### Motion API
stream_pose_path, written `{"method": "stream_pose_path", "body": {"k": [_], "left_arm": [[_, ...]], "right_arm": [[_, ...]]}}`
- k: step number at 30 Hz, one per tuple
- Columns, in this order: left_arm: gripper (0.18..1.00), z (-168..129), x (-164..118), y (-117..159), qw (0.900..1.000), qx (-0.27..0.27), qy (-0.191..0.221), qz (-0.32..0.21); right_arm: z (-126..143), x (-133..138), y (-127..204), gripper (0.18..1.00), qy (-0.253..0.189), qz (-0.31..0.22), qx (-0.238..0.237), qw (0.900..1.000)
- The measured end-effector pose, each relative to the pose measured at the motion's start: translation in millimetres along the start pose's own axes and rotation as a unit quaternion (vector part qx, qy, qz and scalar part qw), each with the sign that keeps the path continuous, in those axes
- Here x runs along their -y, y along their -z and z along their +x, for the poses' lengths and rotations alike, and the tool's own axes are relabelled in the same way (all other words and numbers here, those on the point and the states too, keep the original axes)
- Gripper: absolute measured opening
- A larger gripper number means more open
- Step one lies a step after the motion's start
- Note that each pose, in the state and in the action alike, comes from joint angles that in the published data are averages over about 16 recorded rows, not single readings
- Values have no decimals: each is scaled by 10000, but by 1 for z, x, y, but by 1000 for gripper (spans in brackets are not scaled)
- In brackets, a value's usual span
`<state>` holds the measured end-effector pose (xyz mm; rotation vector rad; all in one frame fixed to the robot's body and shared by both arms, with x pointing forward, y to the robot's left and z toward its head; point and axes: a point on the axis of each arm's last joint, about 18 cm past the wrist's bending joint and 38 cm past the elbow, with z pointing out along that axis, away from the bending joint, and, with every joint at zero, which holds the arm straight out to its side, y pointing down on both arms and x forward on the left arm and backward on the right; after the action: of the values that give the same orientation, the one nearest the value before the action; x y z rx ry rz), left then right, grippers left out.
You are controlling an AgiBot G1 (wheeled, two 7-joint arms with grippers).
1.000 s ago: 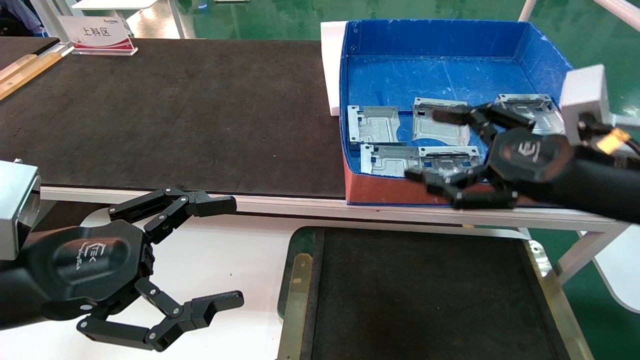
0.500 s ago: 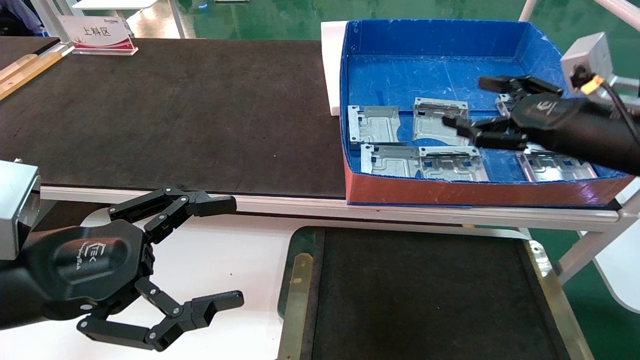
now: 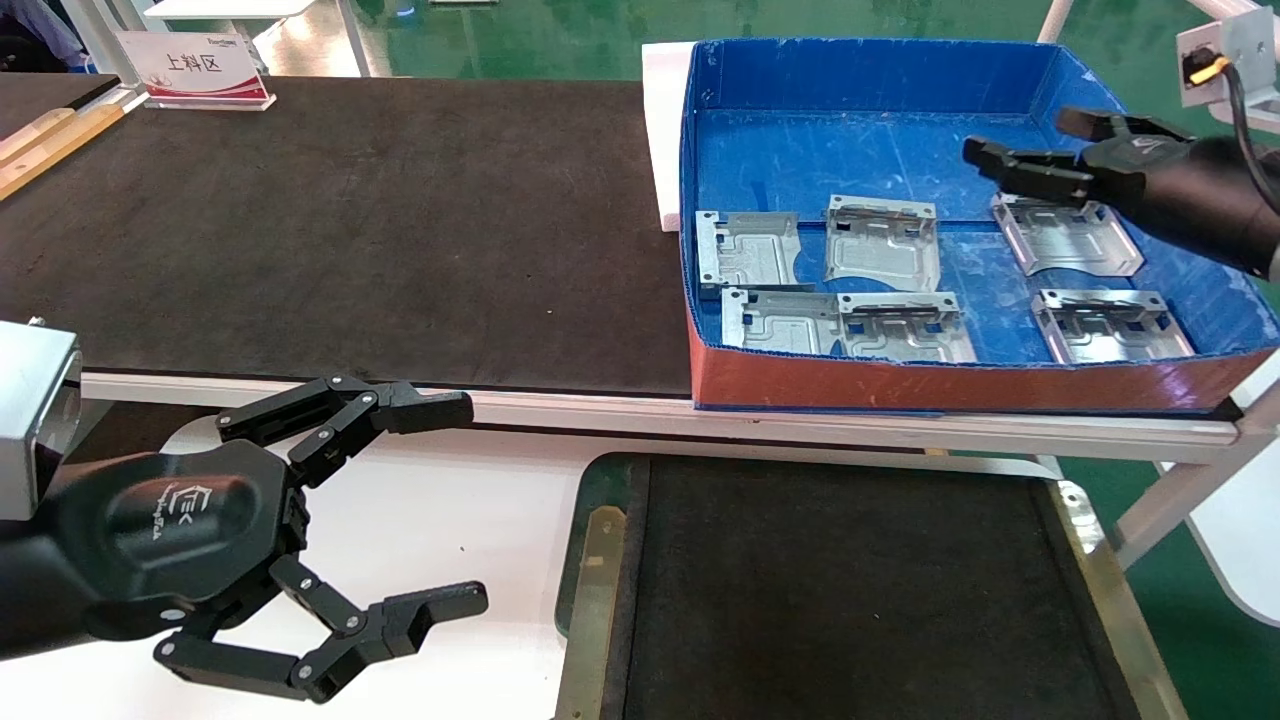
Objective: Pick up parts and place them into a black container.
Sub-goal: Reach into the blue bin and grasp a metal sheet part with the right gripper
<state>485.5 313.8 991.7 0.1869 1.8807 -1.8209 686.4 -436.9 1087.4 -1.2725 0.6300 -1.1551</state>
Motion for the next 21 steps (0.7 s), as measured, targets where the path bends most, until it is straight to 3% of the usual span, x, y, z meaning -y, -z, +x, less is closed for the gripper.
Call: {"method": "stream_pose_path", "body": {"k": [9,21], "left_arm": [[1001,0,0,0,10000,0,0,0],[1001,0,0,0,10000,0,0,0]], "right_arm": [[13,3,-19,1000,-281,-427,-642,9966],[18,5,-26,1000,-406,-924,-1020,9897]]}}
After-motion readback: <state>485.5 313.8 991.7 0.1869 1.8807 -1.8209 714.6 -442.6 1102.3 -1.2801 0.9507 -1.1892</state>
